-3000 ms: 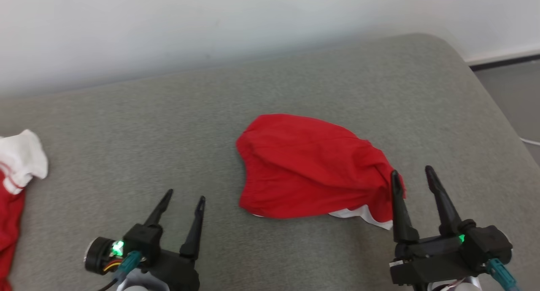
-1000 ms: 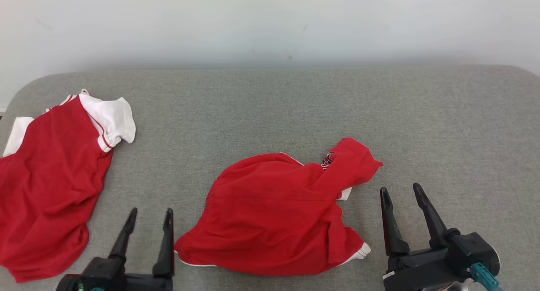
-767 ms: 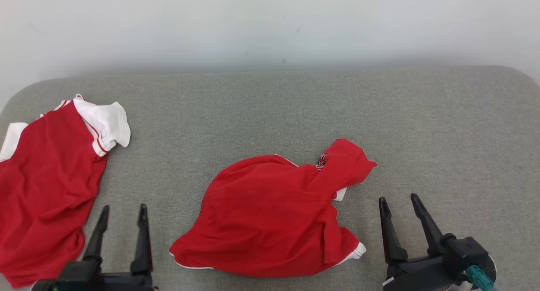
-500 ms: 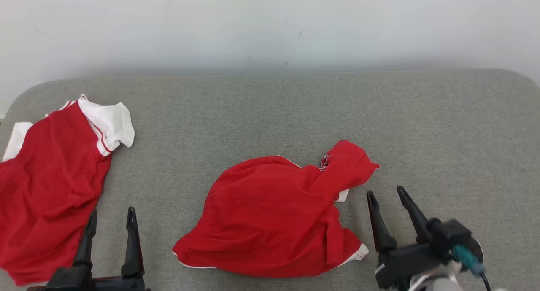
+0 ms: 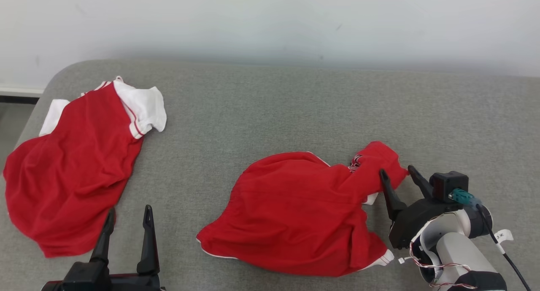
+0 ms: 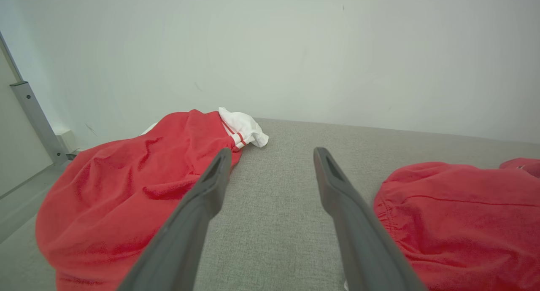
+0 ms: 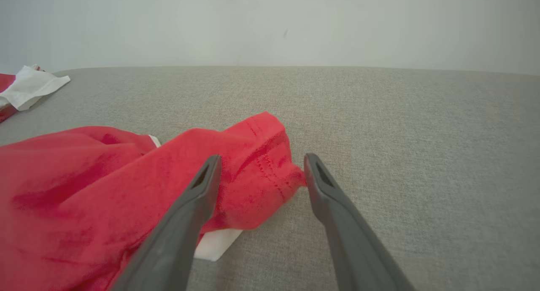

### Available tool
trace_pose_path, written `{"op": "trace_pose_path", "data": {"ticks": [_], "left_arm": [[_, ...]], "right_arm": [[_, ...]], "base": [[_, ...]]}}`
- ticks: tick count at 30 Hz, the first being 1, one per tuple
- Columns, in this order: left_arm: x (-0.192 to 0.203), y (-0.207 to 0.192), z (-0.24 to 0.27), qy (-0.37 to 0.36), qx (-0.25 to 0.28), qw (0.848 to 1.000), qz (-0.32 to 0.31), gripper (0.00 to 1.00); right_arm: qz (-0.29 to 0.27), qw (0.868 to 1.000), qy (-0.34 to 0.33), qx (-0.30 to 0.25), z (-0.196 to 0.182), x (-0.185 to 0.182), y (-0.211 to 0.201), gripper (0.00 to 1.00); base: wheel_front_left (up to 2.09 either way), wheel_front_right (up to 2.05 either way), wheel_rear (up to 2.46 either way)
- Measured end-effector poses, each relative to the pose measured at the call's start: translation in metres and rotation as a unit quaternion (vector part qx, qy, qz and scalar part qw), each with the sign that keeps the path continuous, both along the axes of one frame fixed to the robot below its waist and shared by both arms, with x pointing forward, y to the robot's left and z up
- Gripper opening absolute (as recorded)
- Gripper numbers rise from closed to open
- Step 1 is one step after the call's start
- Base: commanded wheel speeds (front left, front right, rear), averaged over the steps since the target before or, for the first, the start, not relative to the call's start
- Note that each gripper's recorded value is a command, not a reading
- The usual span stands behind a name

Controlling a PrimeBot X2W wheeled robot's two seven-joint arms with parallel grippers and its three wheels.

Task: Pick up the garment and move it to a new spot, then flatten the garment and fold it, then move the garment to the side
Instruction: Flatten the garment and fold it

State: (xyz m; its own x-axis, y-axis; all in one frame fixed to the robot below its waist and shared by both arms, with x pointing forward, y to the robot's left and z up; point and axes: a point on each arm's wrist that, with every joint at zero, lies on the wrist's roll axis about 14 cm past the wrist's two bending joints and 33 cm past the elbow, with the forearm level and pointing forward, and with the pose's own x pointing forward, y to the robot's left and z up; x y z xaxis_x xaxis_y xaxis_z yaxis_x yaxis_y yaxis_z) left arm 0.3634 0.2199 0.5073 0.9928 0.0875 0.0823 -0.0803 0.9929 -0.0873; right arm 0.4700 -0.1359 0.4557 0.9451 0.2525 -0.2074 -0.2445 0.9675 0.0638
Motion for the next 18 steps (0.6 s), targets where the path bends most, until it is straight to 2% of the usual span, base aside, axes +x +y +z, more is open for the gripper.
{"op": "trace_pose_path", "data": {"ticks": [4, 5, 6, 11, 18], "left_arm": [[-0.004, 0.009, -0.004, 0.006, -0.002, 1.000, 0.014, 1.00], [-0.004, 0.010, -0.004, 0.006, -0.003, 1.000, 0.015, 1.00], [-0.004, 0.011, -0.005, 0.008, -0.002, 1.000, 0.017, 1.00], [-0.003, 0.012, -0.010, 0.014, -0.003, 1.000, 0.018, 1.00], [0.007, 0.006, -0.009, 0.013, -0.004, 1.000, 0.008, 1.00]], "right_arm": [[0.008, 0.999, 0.040, 0.002, -0.019, 0.003, 0.009, 1.00], [0.010, 0.999, 0.047, 0.004, -0.022, 0.003, 0.011, 0.40], [0.014, 0.999, 0.052, 0.004, -0.025, 0.002, 0.014, 0.00], [0.017, 0.999, 0.033, 0.015, -0.019, 0.011, 0.018, 0.00], [0.027, 0.998, -0.057, 0.024, 0.038, 0.052, 0.026, 0.00]], "base": [[0.00, 0.00, 0.00], [0.00, 0.00, 0.00], [0.00, 0.00, 0.00], [0.00, 0.00, 0.00], [0.00, 0.00, 0.00]]}}
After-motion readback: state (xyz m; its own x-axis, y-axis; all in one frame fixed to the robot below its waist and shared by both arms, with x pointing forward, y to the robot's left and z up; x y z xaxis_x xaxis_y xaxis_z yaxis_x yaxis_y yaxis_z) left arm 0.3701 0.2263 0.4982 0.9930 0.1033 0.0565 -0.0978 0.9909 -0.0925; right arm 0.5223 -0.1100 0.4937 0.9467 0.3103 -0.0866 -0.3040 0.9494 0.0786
